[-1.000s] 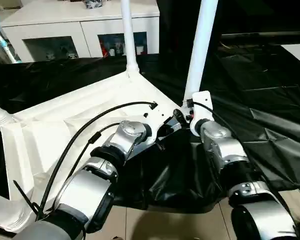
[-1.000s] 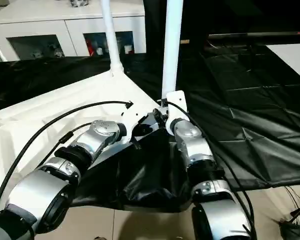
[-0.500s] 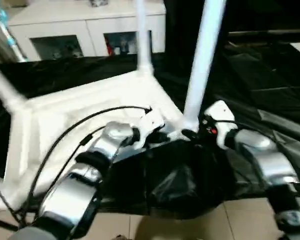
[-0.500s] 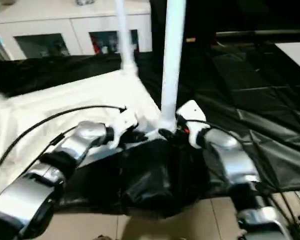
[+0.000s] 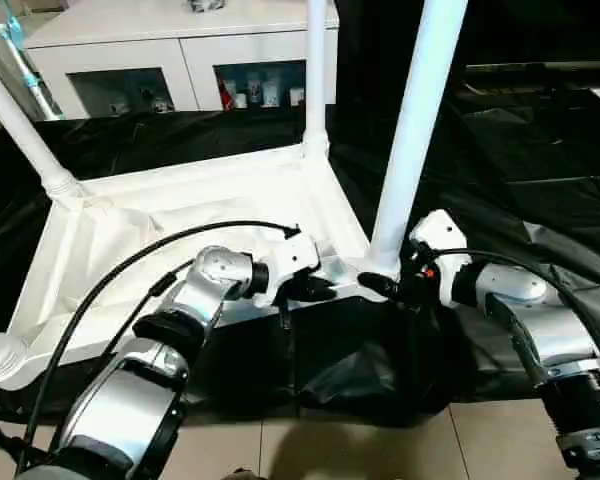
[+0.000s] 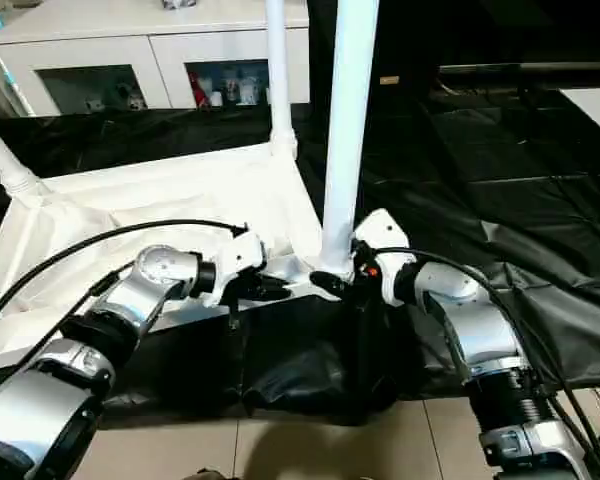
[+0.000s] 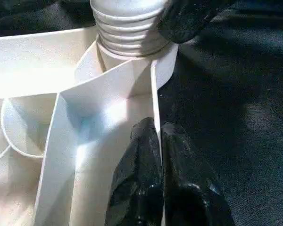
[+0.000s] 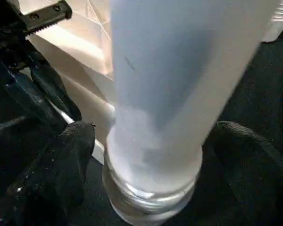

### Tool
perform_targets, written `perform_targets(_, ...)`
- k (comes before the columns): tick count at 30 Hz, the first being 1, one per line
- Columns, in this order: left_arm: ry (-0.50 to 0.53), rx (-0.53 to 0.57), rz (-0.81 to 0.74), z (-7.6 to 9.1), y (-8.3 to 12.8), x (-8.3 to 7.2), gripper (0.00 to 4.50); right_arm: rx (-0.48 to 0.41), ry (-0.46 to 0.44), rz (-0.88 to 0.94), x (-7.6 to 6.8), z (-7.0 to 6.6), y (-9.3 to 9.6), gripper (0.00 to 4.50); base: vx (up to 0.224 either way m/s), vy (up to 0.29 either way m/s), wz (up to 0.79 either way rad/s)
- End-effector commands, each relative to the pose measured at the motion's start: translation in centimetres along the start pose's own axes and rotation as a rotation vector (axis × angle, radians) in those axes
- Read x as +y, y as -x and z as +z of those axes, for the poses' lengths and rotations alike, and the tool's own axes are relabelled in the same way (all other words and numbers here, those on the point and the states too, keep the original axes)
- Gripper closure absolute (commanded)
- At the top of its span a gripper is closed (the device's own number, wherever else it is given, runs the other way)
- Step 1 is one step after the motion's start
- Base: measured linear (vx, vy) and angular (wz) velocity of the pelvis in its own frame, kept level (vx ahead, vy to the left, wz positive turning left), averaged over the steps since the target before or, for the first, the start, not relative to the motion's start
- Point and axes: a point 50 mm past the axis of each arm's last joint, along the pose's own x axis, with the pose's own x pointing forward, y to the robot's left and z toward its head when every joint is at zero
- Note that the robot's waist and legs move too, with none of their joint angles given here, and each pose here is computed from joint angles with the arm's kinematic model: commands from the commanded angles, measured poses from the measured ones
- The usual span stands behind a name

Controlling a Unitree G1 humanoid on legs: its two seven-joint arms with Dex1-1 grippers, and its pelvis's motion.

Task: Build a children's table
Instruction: Rotate leg to tighten

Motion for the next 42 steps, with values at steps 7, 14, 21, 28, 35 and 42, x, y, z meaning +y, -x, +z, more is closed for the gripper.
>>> perform_targets(7,-0.016,0.003,-0.007,0.2,0.2,0.0,4.5,0.011,0.027,-0.007,-0.1,0.0,-0.3,1.2,0.0,0.0,0.0)
perform_targets(14,-0.014,-0.001,-0.013,0.3,0.1,0.0,4.5,-0.019,0.014,-0.013,-0.1,0.2,-0.4,1.67,0.0,0.0,0.0)
perform_targets(21,0.032,0.0,0.042,0.3,-0.2,0.3,4.5,-0.043,-0.04,-0.066,0.3,0.1,-1.3,1.83,0.0,0.0,0.0)
perform_targets(28,0.13,-0.033,0.205,1.5,-1.9,1.2,4.5,0.0,-0.203,-0.265,1.0,-0.4,-4.4,1.84,0.0,0.0,0.0)
perform_targets(35,0.183,-0.035,0.333,2.9,-3.5,1.9,4.5,0.074,-0.226,-0.404,1.8,-0.2,-7.1,1.84,0.0,0.0,0.0)
perform_targets(42,0.183,-0.04,0.39,4.4,-4.7,2.0,4.5,0.046,-0.276,-0.419,3.1,1.5,-9.5,1.85,0.0,0.0,0.0)
